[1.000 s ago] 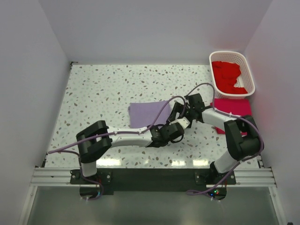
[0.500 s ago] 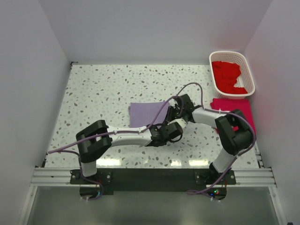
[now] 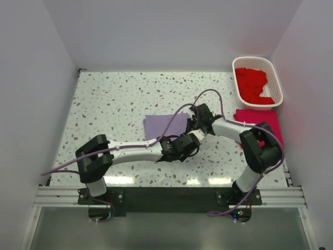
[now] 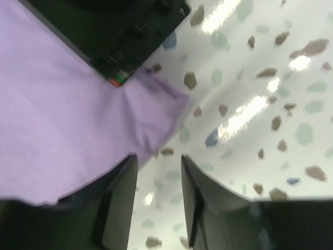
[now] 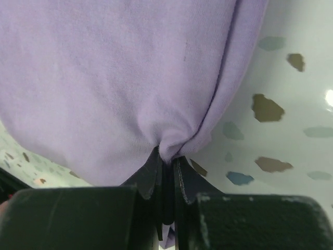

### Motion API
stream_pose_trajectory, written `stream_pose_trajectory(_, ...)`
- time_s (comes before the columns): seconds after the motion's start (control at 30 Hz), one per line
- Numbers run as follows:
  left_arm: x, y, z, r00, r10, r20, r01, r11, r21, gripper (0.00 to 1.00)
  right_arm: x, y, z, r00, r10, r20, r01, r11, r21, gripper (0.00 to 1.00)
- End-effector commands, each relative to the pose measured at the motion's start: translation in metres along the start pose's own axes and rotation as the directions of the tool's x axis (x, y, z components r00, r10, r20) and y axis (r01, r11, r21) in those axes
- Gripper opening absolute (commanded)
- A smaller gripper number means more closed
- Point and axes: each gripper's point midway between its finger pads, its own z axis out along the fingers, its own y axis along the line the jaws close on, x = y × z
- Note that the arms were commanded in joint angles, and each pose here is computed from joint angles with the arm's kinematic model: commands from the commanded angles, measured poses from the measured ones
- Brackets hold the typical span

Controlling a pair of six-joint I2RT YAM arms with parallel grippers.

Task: Fold and stack the t-shirts
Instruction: Neatly place the folded tshirt to the corner

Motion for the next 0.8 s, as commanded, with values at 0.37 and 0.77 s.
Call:
stream_pose_trajectory(0.37, -0.050, 0.226, -0.115, 0.825, -0.527, 0.204, 0.560, 0.810, -0.174, 0.98, -0.029, -0.079, -0.107, 0.982, -0.187, -0.001, 0.176, 0.920, 0.351, 0.00)
stream_pose_trajectory(0.77, 0.100, 0.297, -0.095, 0.668, -0.719, 0.191, 0.729, 0.582, -0.360, 1.00, -0.087, -0.125, -0.192, 0.966, -0.226, 0.128, 0.083, 0.736, 0.672, 0.00)
